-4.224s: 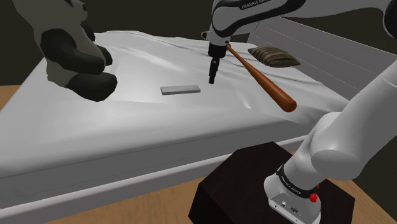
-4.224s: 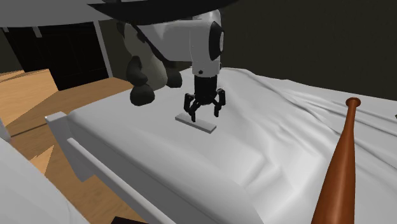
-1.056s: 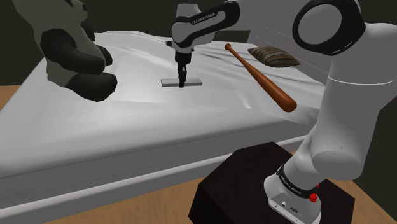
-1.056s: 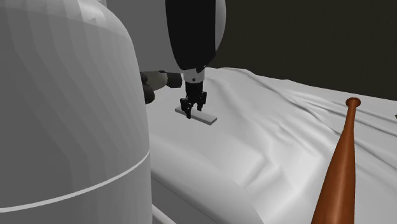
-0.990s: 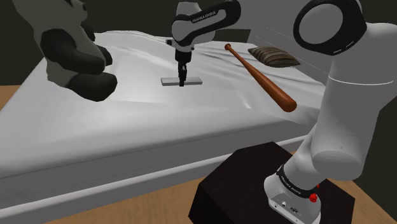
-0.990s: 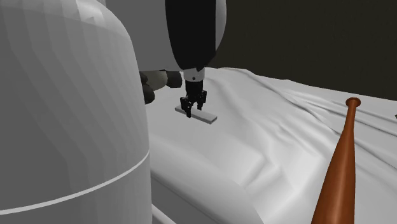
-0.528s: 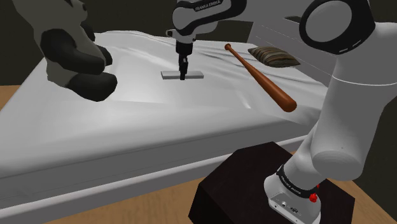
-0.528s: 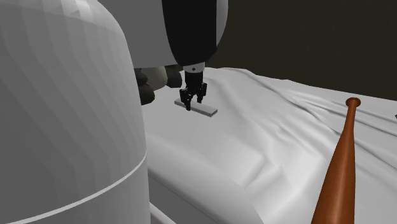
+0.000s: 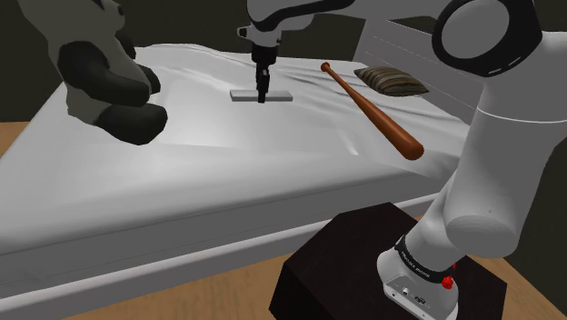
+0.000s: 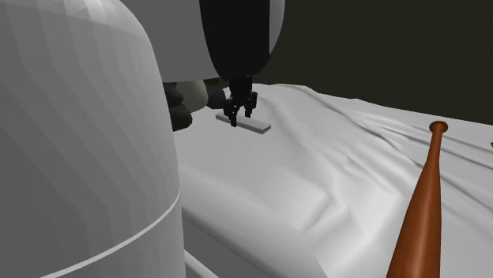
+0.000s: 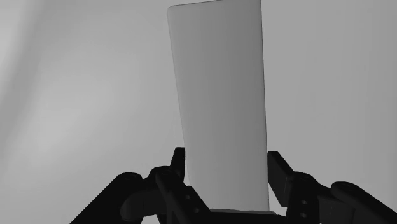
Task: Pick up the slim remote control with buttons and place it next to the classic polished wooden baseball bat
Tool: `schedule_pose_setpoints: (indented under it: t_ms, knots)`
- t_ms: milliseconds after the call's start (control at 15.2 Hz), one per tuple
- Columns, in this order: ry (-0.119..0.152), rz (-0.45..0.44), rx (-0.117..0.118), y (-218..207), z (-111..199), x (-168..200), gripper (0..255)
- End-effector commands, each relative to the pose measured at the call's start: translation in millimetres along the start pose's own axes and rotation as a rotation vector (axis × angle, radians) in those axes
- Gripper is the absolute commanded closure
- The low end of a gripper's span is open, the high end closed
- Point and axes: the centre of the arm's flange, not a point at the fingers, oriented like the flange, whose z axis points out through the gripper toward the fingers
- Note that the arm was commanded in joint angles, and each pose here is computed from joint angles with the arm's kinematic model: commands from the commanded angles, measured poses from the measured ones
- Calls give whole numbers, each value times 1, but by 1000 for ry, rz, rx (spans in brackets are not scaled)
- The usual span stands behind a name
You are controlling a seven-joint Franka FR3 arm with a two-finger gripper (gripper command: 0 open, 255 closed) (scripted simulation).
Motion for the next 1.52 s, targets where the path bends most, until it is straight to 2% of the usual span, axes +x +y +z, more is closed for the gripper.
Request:
schedule_pose_setpoints:
  t_ms: [0,66,1320,1452]
  knots:
    - [0,0,0,-1,-11,0,255]
    - [0,0,0,-1,-14,0,255]
    - [0,0,0,-48,-14,-251,255]
    - [0,0,0,-48,-3,-251,255]
